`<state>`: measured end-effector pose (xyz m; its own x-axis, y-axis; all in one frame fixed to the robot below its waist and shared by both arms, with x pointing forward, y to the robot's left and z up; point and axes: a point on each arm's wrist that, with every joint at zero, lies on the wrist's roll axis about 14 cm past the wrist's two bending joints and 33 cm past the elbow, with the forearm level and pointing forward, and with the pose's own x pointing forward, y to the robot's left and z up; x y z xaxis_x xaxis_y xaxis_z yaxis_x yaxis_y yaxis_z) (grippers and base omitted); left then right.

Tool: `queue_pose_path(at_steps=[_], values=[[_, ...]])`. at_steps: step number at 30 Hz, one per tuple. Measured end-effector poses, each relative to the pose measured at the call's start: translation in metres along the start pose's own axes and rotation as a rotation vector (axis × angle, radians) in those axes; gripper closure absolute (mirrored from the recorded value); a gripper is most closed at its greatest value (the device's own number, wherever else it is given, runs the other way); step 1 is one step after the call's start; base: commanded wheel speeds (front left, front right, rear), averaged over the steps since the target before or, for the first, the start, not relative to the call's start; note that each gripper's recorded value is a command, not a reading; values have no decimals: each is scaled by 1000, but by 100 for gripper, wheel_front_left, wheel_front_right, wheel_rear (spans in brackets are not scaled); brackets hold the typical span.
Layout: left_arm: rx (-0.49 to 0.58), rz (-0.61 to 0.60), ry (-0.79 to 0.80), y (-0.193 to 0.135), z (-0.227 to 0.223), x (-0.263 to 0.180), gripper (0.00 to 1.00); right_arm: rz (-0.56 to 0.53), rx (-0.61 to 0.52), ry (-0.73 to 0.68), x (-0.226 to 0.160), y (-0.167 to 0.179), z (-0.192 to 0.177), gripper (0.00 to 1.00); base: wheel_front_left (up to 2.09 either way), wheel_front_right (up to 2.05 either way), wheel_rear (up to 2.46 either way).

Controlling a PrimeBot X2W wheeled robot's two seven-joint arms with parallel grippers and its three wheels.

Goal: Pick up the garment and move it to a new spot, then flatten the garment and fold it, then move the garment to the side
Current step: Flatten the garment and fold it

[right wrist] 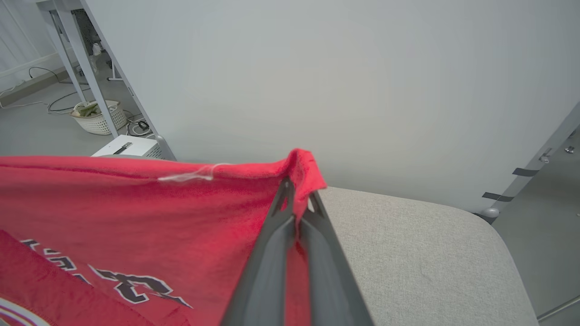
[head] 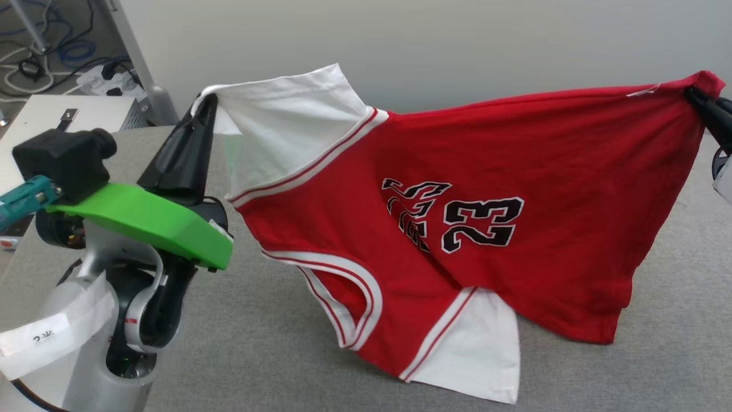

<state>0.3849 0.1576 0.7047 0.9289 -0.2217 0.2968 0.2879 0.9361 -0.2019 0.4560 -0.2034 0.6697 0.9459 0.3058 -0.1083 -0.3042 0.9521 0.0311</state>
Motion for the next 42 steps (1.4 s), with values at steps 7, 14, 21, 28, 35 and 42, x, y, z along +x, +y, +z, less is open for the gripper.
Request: queue_pose_path(at_steps=[7,14,21,28,35,42], values=[[38,-37,-148,-12,45,7,100,-57,-23,-133,-41,-7,35,100,0,0,0],[98,-88,-300,-27,93,16,100,-72,-44,-215,-59,-6,57,100,0,0,0],[198,-115,-365,-23,117,40,100,-65,-57,-269,-42,-4,68,100,0,0,0],[324,-128,-360,-9,129,81,100,-70,-92,-341,-7,-11,91,100,0,0,0],[437,-137,-300,14,118,136,100,-80,-129,-341,50,-26,92,100,0,0,0],[509,-133,-258,38,95,199,100,-112,-157,-339,117,-49,87,100,0,0,0]])
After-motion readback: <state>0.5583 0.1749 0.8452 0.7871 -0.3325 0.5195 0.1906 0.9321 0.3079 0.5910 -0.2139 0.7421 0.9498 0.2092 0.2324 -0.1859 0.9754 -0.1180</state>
